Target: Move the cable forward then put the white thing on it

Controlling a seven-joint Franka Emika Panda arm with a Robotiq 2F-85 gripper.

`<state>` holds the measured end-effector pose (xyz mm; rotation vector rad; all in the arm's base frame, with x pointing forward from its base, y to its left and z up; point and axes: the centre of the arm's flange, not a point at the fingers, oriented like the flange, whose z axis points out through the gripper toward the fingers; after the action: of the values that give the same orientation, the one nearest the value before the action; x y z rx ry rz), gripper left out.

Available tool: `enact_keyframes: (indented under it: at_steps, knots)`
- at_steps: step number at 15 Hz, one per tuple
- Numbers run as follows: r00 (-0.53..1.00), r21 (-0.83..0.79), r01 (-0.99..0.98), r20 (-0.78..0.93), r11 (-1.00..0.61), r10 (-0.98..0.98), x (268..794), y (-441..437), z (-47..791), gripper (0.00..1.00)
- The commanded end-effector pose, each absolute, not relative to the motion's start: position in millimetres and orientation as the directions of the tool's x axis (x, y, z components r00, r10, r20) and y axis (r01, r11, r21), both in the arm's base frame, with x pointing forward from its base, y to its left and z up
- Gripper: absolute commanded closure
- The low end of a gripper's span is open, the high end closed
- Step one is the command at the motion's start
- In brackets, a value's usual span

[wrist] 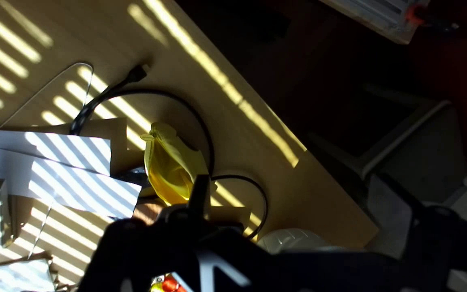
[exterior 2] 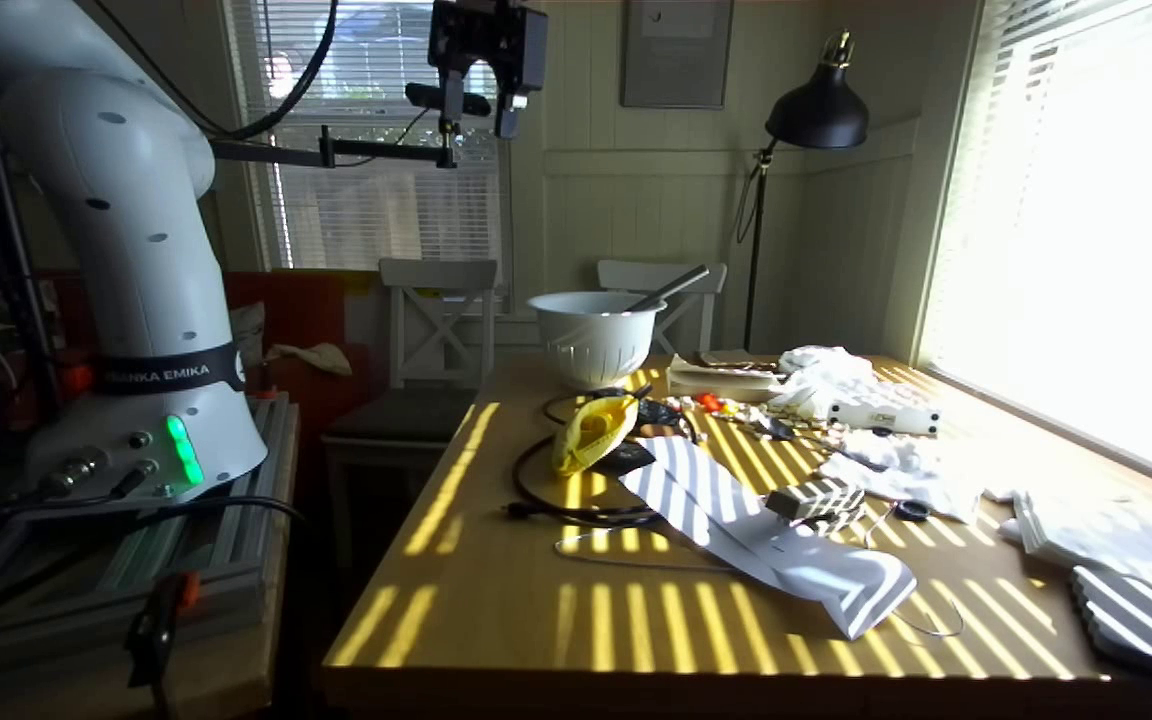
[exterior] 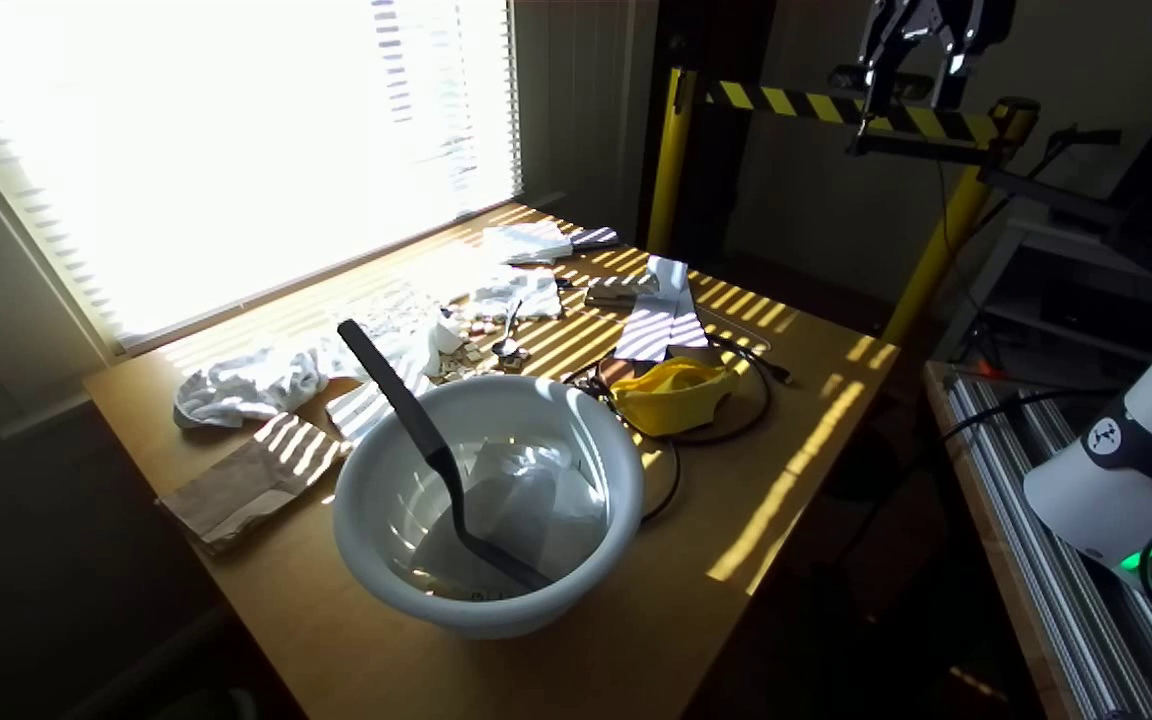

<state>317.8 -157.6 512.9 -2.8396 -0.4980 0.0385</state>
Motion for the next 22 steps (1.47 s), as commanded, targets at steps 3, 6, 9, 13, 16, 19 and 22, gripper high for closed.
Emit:
enact_keyframes:
  at_steps: [3, 6, 9, 13, 16, 19, 22]
  knots:
    - [0.895, -0.141, 0.422, -0.093, -0.895, 0.437, 278, -125, 419, 0.00]
    - [0.855, -0.017, 0.503, -0.141, -0.864, 0.500, 272, -108, 374, 0.00]
    - [0.836, -0.059, 0.517, -0.181, -0.854, 0.518, 286, -108, 377, 0.00]
    - [0.825, -0.044, 0.534, -0.192, -0.844, 0.532, 296, -106, 382, 0.00]
    - [0.862, -0.043, 0.468, -0.197, -0.883, 0.467, 300, -107, 361, 0.00]
    - [0.914, 0.040, 0.377, -0.177, -0.925, 0.365, 314, -106, 321, 0.00]
    - [0.935, 0.102, 0.334, -0.161, -0.937, 0.315, 334, -96, 282, 0.00]
